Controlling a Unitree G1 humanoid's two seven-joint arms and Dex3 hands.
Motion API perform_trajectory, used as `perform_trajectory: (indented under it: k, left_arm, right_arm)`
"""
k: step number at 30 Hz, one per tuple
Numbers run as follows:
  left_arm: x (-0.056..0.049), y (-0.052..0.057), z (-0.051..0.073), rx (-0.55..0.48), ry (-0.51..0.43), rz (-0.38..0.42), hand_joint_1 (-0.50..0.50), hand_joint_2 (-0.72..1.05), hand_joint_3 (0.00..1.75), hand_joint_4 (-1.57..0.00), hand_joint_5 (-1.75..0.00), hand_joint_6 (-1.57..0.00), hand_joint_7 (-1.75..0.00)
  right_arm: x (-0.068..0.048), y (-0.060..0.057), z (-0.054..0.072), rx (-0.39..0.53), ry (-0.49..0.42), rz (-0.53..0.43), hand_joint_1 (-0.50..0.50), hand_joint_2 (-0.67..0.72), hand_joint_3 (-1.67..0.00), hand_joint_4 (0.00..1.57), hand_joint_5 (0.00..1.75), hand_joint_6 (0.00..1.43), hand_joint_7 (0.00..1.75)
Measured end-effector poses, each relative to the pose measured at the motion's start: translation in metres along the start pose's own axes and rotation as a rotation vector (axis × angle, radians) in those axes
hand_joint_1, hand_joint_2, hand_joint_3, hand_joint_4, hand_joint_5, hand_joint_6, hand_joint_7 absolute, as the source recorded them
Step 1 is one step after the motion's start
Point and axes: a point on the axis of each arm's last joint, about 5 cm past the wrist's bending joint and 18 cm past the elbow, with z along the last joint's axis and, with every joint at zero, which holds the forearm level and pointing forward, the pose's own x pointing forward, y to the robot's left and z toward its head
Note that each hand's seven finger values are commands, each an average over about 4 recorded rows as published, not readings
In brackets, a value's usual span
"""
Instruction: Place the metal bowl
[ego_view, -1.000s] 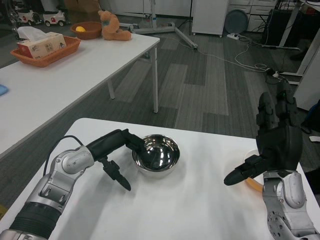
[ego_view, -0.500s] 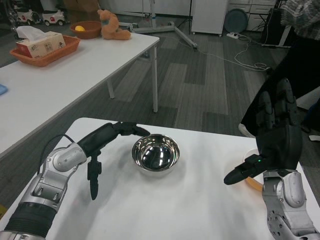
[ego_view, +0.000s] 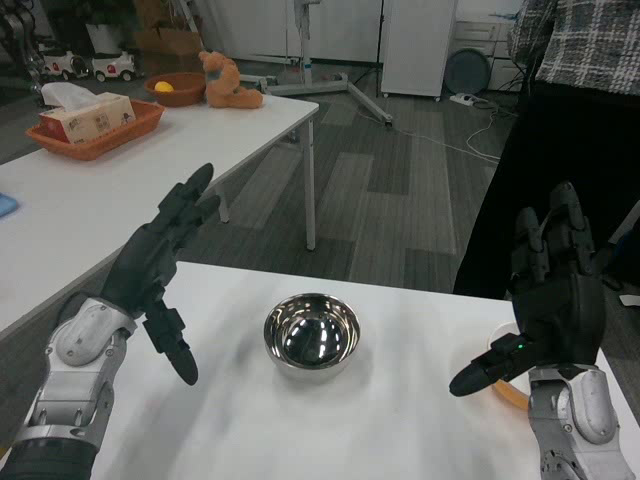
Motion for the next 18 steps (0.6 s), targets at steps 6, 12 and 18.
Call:
perform_trajectory:
  k: [6, 12, 18]
  left_arm:
    - [0.0, 0.0057, 0.0055, -0.043, -0.083, 0.087, -0.5, -0.72, 0.0, 0.0, -0.21, 0.0, -0.02]
    - [-0.0001, 0.0055, 0.0069, -0.07, -0.105, 0.107, -0.5, -0.72, 0.0, 0.0, -0.21, 0.0, -0.05]
    - [0.0011, 0.0051, 0.0079, -0.075, -0.114, 0.11, -0.5, -0.68, 0.0, 0.0, -0.21, 0.0, -0.05]
  right_arm:
    - [0.0001, 0.0002, 0.0001, 0.0, -0.001, 0.001, -0.46, 0.6, 0.0, 0.0, 0.0, 0.0, 0.0]
    - [0.0026, -0.0013, 0.0037, -0.039, -0.023, 0.015, -0.46, 0.6, 0.0, 0.0, 0.0, 0.0, 0.0]
    - [0.0065, -0.0005, 0.0054, -0.042, -0.037, 0.022, -0.46, 0.6, 0.0, 0.0, 0.0, 0.0, 0.0]
